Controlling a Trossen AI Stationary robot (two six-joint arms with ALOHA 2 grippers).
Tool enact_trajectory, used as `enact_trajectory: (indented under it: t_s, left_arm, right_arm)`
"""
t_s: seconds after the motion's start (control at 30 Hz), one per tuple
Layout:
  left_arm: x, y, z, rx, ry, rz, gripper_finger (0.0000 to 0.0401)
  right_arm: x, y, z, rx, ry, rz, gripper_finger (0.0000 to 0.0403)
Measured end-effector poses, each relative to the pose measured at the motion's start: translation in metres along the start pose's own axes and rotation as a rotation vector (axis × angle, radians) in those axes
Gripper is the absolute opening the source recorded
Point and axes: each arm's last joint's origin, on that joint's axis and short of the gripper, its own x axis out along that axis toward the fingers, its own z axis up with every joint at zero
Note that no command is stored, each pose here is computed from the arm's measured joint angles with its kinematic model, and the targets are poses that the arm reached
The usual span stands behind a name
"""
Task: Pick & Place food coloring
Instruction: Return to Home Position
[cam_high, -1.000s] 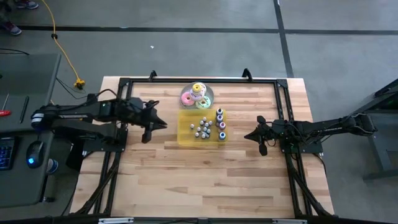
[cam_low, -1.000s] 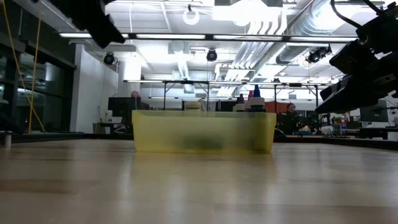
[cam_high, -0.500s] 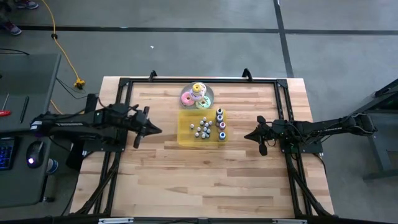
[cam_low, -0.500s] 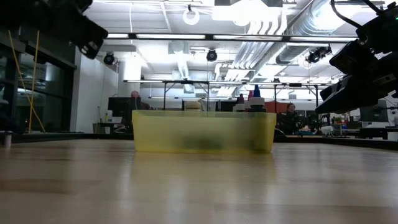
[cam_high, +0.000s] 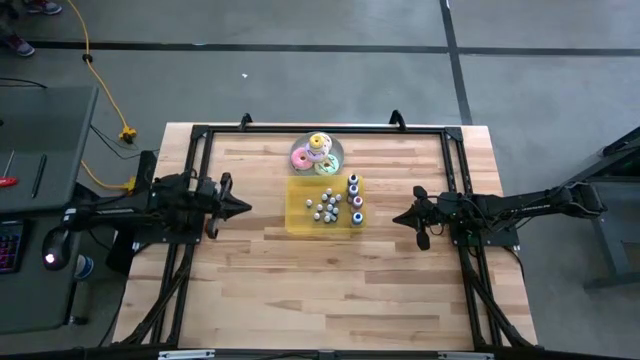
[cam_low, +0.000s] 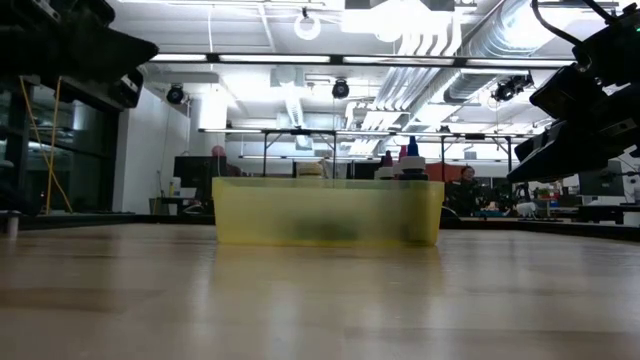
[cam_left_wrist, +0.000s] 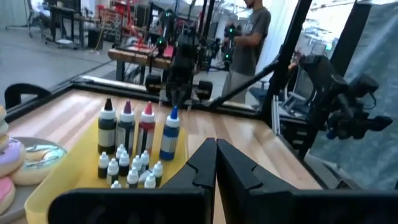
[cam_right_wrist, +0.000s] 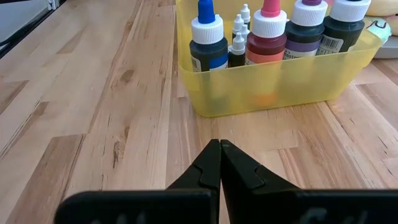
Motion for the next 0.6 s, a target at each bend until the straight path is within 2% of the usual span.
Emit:
enact_trajectory:
  t_s: [0.23, 0.4, 0.6]
  left_arm:
    - [-0.002, 0.002, -0.01, 0.012, -0.071, -0.014, 0.001]
    - [-0.001, 0.004, -0.023, -0.044, -0.07, -0.013, 0.001]
    - [-0.002, 0.009, -0.025, -0.067, -0.102, 0.124, 0.001]
  right_arm:
    - [0.0, 0.0, 0.0, 0.0, -0.001, 0.0, 0.0]
    - [0.0, 0.0, 0.0, 0.0, 0.0, 0.0, 0.0]
    - [0.0, 0.0, 0.0, 0.0, -0.001, 0.0, 0.0]
